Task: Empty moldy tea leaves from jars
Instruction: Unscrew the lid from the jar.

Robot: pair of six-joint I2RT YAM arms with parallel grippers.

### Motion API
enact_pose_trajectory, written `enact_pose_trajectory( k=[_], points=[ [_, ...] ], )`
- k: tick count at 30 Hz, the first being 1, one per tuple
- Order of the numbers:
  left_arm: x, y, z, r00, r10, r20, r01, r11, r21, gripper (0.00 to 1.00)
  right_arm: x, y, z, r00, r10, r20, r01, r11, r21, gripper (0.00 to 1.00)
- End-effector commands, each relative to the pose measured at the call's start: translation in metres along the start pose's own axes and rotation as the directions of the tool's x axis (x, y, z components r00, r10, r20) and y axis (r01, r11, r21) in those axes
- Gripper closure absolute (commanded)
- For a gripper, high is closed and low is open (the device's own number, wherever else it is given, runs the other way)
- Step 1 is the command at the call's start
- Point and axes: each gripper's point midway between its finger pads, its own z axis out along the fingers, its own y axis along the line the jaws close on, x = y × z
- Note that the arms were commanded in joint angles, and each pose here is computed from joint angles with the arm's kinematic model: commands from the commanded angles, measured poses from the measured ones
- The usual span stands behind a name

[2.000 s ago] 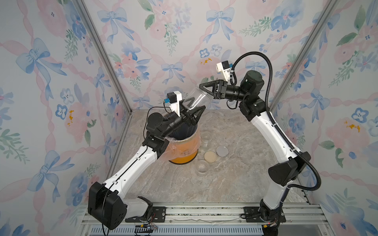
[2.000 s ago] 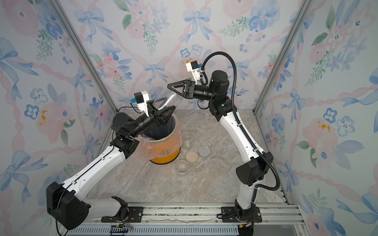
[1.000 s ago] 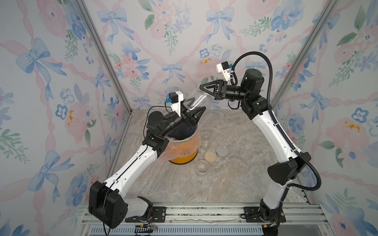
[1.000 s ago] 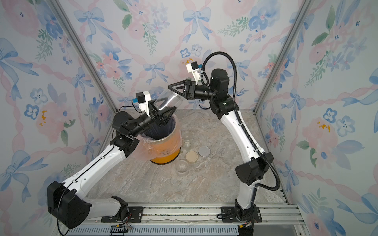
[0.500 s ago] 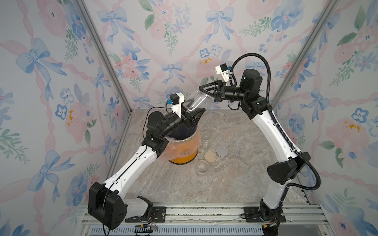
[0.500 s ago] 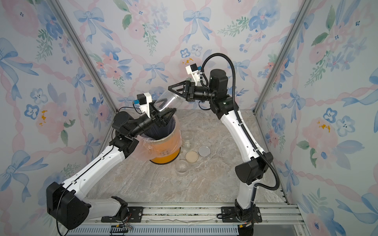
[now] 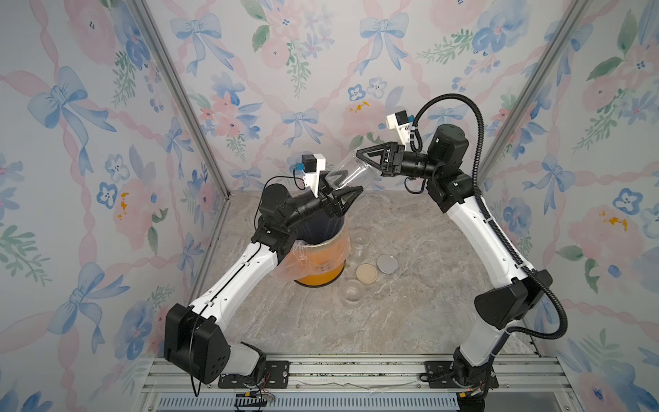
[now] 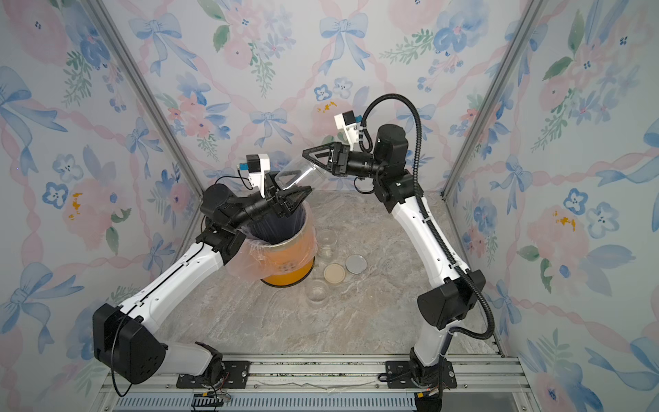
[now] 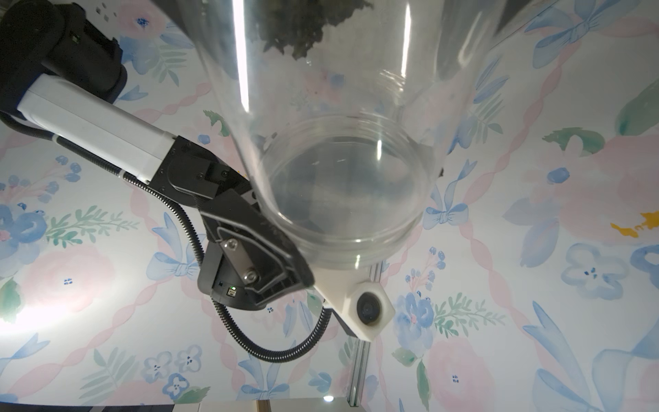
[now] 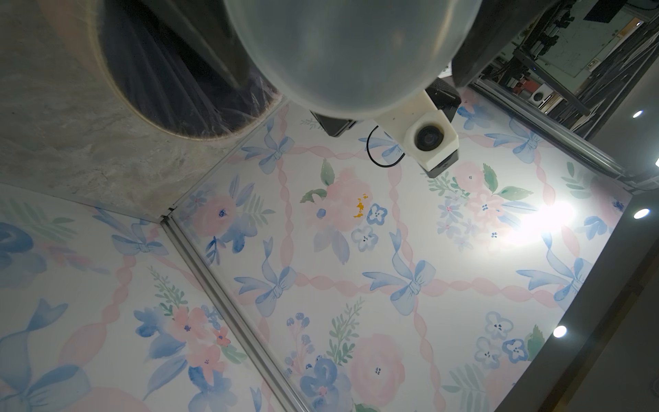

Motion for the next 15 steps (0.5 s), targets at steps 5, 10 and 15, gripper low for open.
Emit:
enact_pose_trajectory(
  k=[5,10,15],
  points=[
    [-0.009,-0.011,-0.003,1.000,-0.029,0.003,0.029,0.998,0.053,0.74,-0.029,0.034,-0.020,0.980,-0.174,0.097,0.178,0.983,-0.039,0.33],
    [0.001,-0.006,-0.004,1.000,-0.030,0.007,0.030,0.999,0.043,0.74,-0.023,0.041,-0.017,0.977,-0.197,0.078,0.201,0.979,-0.039,0.33],
    [0.004,-0.007,-0.007,1.000,-0.029,0.012,0.028,0.998,0.047,0.74,-0.028,0.037,-0.024,0.975,-0.210,0.075,0.211,0.977,-0.008,0.33]
  ],
)
